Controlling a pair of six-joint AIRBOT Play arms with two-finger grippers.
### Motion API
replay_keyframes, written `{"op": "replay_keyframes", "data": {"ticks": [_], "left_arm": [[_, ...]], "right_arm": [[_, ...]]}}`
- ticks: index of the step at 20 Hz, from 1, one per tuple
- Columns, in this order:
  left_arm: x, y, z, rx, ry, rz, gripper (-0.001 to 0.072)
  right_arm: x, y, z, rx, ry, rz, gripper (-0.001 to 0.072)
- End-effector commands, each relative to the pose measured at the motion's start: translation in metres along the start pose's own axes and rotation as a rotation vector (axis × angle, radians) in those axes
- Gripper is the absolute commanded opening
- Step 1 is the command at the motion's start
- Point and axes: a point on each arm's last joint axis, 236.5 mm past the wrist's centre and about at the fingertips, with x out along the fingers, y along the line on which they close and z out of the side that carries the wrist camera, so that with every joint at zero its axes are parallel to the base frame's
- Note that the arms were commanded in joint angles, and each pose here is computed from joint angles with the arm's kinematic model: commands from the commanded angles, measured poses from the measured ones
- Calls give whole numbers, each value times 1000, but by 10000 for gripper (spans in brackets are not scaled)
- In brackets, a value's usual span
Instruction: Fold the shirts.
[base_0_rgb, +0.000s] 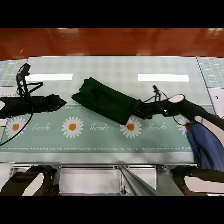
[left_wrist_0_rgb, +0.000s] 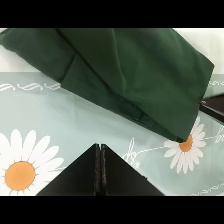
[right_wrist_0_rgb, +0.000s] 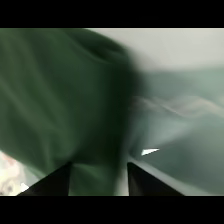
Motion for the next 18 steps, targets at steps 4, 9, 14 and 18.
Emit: {"op": "replay_keyframes", "data": {"ticks": [4, 9, 14, 18], "left_arm": [[1, 1, 1, -2, -4, 2, 20], [0, 2, 7, -2, -32, 5, 20], [0, 2, 9, -2, -41, 6, 20], [0, 2, 9, -6, -40, 6, 20]], "right_arm": [[34, 58, 3, -138, 103, 88, 20], [-26, 141, 52, -435, 39, -10, 19], [-143, 205, 107, -612, -159, -193, 20], [-238, 193, 125, -539, -241, -237, 20]]}}
